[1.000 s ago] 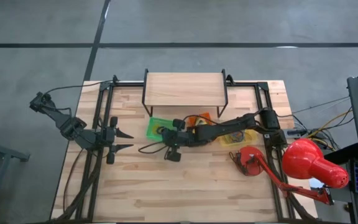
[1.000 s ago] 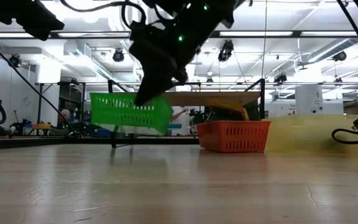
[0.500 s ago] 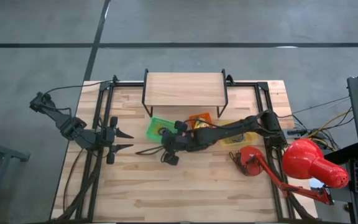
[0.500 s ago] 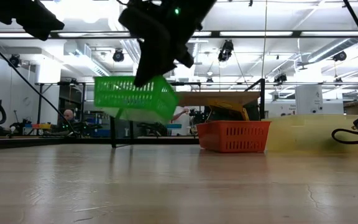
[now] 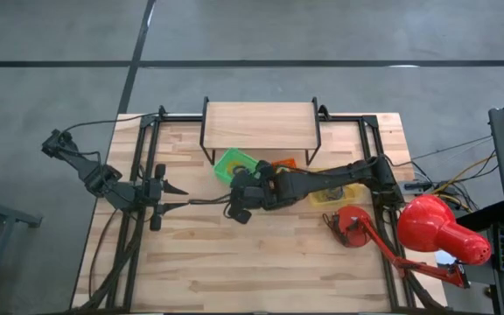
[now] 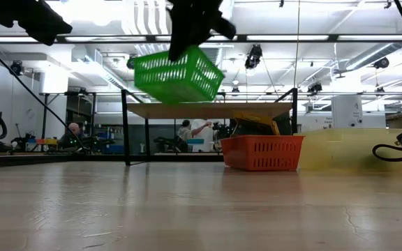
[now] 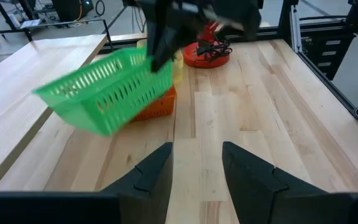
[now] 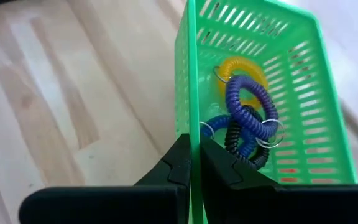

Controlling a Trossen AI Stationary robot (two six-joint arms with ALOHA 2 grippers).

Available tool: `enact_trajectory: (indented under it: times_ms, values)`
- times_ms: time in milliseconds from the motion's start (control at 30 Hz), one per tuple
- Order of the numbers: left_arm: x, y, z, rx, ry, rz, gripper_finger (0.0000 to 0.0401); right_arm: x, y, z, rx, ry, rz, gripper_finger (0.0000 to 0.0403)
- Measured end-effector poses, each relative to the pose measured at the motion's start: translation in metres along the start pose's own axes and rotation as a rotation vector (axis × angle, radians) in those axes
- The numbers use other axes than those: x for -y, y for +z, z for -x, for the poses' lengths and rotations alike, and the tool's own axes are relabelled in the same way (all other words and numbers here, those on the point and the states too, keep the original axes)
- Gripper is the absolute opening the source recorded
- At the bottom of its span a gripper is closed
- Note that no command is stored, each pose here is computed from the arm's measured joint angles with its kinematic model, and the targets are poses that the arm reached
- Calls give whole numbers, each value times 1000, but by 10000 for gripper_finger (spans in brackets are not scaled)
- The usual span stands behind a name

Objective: Pick & Place Office Desk Supplies
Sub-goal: Put the green bin on the shelf

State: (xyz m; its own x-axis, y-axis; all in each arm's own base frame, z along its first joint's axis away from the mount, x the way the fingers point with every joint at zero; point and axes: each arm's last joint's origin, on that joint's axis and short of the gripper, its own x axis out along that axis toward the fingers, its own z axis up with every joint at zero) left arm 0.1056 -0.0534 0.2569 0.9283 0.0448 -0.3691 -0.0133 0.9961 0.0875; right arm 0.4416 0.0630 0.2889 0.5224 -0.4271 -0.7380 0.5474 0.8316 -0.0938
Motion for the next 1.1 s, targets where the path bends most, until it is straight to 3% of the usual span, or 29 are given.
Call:
enact_trajectory:
  times_ms: [433, 700, 867, 1100]
  values:
    - [0, 0, 0, 0, 0, 0, 141, 19, 24, 20, 47, -97, 23, 13]
    - [0, 0, 0, 0, 0, 0, 141, 54, 52, -3, 123, -127, -202, 13]
    - [0, 0, 0, 0, 0, 0, 141, 79, 64, -17, 121, -159, -269, 13]
    - [0, 0, 0, 0, -1, 0, 141, 105, 75, -37, 116, -110, -304, 13]
